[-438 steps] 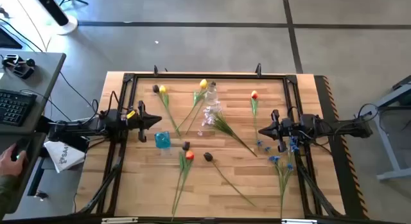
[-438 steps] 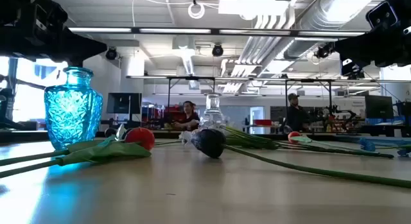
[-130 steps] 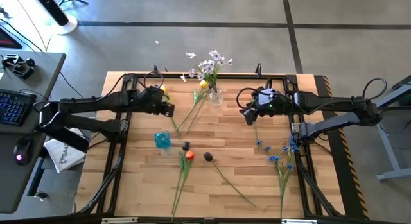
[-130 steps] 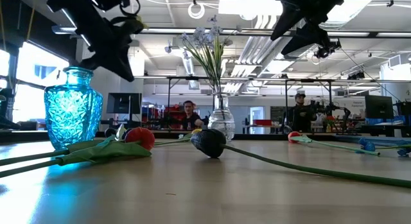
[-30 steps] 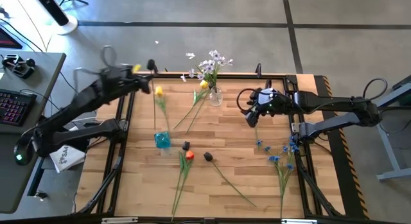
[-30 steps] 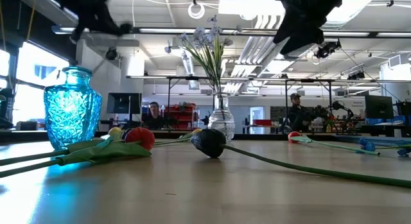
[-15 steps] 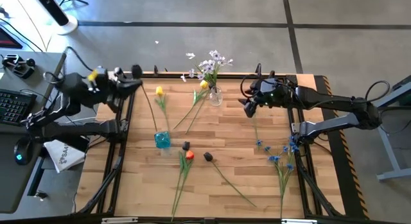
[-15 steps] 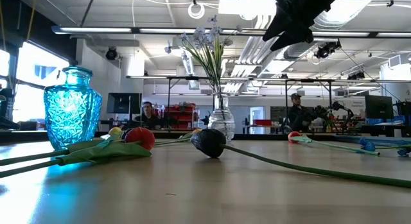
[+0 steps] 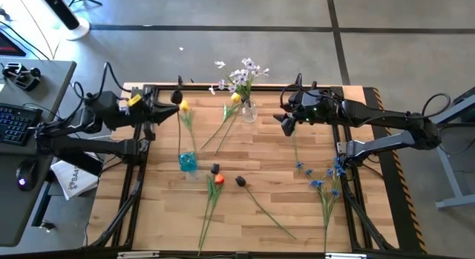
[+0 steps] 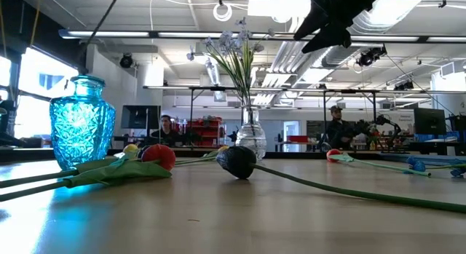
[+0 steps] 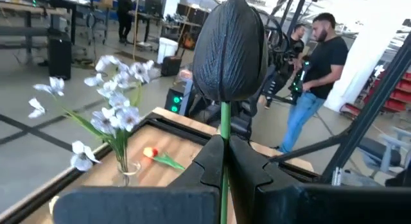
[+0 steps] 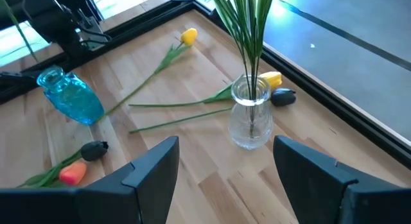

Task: Sort flowers into vase by color
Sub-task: Put the top left black flower into the blue vase

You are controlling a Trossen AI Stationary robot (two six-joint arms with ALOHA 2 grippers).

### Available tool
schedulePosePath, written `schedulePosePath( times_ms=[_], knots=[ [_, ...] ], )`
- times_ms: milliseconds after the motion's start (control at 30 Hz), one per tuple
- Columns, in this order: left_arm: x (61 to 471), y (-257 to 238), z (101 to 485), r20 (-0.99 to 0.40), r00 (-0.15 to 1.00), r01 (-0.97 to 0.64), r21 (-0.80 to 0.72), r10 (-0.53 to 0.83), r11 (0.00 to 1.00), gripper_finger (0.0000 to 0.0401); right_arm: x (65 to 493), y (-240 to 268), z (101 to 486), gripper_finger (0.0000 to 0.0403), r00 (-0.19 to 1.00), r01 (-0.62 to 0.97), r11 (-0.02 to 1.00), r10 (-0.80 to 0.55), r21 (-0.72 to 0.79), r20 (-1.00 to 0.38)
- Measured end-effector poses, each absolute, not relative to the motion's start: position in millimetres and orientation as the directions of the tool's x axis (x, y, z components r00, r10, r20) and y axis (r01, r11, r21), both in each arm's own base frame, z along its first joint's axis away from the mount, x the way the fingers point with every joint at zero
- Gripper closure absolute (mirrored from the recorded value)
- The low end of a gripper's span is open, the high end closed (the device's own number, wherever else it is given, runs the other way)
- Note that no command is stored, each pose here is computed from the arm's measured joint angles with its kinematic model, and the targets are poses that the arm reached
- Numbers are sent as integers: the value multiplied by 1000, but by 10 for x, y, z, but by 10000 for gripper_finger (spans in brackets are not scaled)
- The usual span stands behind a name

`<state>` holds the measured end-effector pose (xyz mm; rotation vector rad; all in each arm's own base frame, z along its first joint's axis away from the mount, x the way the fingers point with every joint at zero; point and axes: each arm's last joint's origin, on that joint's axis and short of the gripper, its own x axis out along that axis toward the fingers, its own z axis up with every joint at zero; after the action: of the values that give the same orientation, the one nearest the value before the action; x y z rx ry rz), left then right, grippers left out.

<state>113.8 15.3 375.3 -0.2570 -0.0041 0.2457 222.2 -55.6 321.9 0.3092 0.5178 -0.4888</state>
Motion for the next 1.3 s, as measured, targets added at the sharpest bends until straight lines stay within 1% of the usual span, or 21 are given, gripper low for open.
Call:
schedulePosePath(
  times_ms=[200,400,633,800,900,1033,1167,1300],
  knots=[
    [1215,133,3648,7,972,-225,-257,235,940,401,2224,-556,3225,153,763,517,840,-366,163,-533],
    [1273,129,3478,-43,972,-234,-273,231,933,401,2230,-557,3234,153,768,515,841,-367,167,-524],
    [1280,130,3407,-113,967,-252,-261,230,932,393,2244,-559,3257,153,785,506,844,-364,178,-502],
    [1262,129,3297,-225,947,-283,-244,229,928,363,2240,-555,3248,153,781,504,845,-358,178,-511],
    [1243,128,3227,-296,927,-303,-238,228,923,337,2237,-551,3247,153,785,495,849,-346,183,-514],
    [1217,121,3193,-348,914,-301,-237,209,924,302,2218,-540,3214,153,771,495,846,-321,201,-550],
    [1160,117,3317,-327,922,-291,-230,208,929,278,2171,-524,3147,153,733,531,803,-276,271,-621],
    [1093,113,3558,-256,944,-259,-178,209,949,272,2093,-506,3057,153,674,570,743,-180,349,-717]
  ],
)
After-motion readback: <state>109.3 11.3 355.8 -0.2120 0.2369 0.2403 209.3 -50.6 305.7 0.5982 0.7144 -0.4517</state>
